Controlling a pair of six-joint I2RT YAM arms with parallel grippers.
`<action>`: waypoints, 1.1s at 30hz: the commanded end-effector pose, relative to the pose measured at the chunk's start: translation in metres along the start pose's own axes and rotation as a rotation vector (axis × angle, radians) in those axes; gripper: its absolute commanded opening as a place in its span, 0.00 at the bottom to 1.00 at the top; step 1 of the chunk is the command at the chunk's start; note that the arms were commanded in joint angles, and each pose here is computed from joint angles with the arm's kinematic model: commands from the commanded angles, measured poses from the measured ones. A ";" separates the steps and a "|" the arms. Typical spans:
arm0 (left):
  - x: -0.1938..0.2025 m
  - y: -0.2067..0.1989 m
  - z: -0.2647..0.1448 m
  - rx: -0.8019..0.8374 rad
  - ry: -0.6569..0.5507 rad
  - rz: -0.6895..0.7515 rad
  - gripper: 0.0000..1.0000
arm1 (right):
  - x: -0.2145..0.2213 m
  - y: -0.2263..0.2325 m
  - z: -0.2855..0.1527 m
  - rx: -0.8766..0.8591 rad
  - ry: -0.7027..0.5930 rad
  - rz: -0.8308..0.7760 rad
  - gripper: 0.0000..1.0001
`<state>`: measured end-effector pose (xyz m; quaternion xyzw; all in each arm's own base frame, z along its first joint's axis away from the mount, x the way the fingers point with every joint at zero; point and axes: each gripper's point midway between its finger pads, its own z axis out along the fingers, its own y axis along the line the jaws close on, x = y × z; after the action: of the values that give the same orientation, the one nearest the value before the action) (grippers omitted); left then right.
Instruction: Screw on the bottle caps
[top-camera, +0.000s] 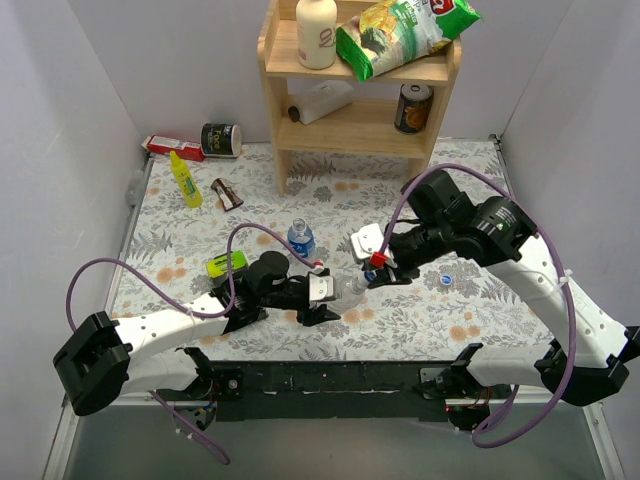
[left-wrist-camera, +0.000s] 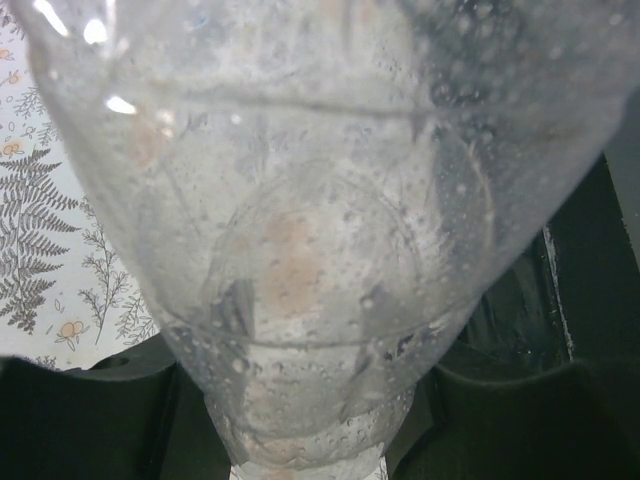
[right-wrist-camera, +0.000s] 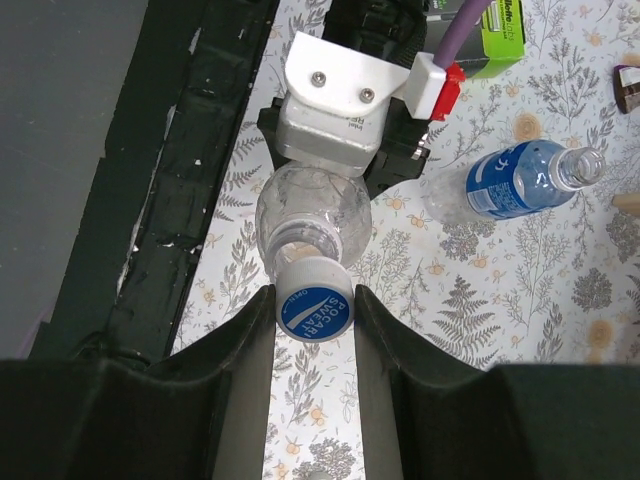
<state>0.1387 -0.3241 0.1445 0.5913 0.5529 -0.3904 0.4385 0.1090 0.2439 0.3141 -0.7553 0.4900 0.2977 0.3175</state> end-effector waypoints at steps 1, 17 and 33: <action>-0.011 0.005 -0.003 -0.017 -0.036 0.091 0.00 | 0.000 -0.013 0.011 0.021 0.015 -0.016 0.19; -0.017 0.014 -0.009 -0.088 -0.061 0.068 0.00 | 0.014 0.021 0.027 -0.092 0.100 -0.126 0.18; -0.027 0.026 -0.013 -0.156 -0.111 0.116 0.00 | 0.014 0.004 0.025 0.059 0.043 0.008 0.18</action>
<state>0.1520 -0.3125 0.1310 0.5817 0.5701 -0.3506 0.4623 0.1101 0.2598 0.2948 -0.7668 0.4768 0.2524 0.3477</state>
